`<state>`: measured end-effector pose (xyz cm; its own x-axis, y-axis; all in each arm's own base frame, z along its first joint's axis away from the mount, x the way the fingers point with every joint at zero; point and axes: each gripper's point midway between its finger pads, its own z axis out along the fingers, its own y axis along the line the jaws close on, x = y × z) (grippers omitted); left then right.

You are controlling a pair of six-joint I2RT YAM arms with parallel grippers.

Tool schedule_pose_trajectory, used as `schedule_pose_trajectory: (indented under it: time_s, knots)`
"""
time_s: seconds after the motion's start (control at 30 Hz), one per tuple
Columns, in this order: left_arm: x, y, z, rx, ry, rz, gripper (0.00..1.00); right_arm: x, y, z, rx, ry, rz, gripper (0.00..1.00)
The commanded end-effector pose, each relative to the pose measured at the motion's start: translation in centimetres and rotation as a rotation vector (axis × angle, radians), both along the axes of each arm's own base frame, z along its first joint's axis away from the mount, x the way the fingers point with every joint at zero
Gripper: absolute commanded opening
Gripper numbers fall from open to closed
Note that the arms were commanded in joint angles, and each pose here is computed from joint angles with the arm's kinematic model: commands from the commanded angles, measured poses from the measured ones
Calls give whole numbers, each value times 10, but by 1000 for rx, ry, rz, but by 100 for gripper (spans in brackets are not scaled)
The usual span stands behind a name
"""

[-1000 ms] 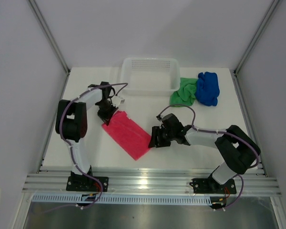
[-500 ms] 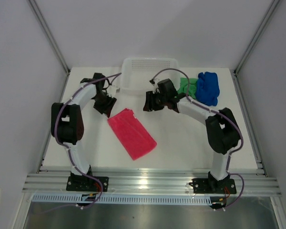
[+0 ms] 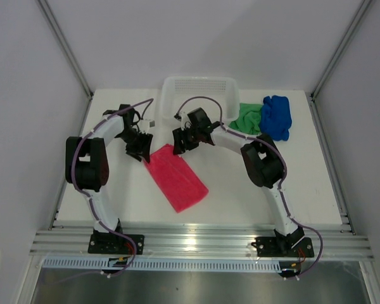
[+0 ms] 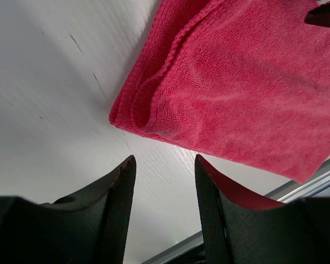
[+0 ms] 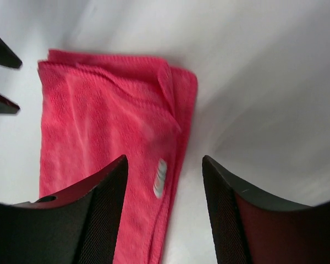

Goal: Roll the towels
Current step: Fold the towel

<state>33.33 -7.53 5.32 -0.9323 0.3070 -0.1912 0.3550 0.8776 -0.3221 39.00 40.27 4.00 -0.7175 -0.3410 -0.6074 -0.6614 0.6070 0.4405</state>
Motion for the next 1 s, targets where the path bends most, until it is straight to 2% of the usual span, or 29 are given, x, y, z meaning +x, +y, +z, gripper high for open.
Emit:
schedule_pose_trajectory:
  time_s: [0.0,0.1,0.2,0.23,0.3,0.33,0.4,0.43,0.53,0.57,0.63,0.67,0.7,0.8,0.87,0.97]
  knots:
    - [1,-6,10,-35,-32,14,50,4,14,0,-13,-10,78,60]
    - [2,-2,10,-16,-39,12,50,1,14,-20,-54,43,106,58]
    - [2,-3,12,-19,-47,9,50,0,19,-24,-50,64,122,45]
    - [2,-3,14,-21,-54,7,50,-2,17,-28,-50,74,121,36]
    - [1,-2,18,-14,-66,5,50,-2,17,-27,-37,81,114,25]
    - [0,-1,18,-12,-69,1,50,-2,17,-21,-27,72,108,11]
    - [1,0,22,-10,-83,-10,50,-1,7,-23,-21,79,69,2]
    - [2,0,23,0,-90,-16,50,1,4,-5,9,70,38,0]
    - [5,-9,29,-3,-113,-58,49,-5,-27,-11,19,106,-66,0]
    - [6,-12,31,-3,-119,-71,50,-5,-33,11,44,74,-86,0]
    - [8,-29,35,-11,-142,-136,49,-20,-60,-1,18,96,-147,0]
    - [11,-33,38,-5,-157,-156,49,-21,-67,18,39,57,-158,0]
    - [10,-48,38,-9,-160,-204,49,-39,-84,0,-2,94,-176,0]
    - [8,-71,40,-19,-173,-294,49,-50,-105,6,2,88,-201,0]
    - [9,-93,43,-35,-188,-350,49,-57,-116,-6,-19,107,-206,4]
    - [6,-120,45,-77,-188,-378,49,-53,-118,-14,-21,138,-214,24]
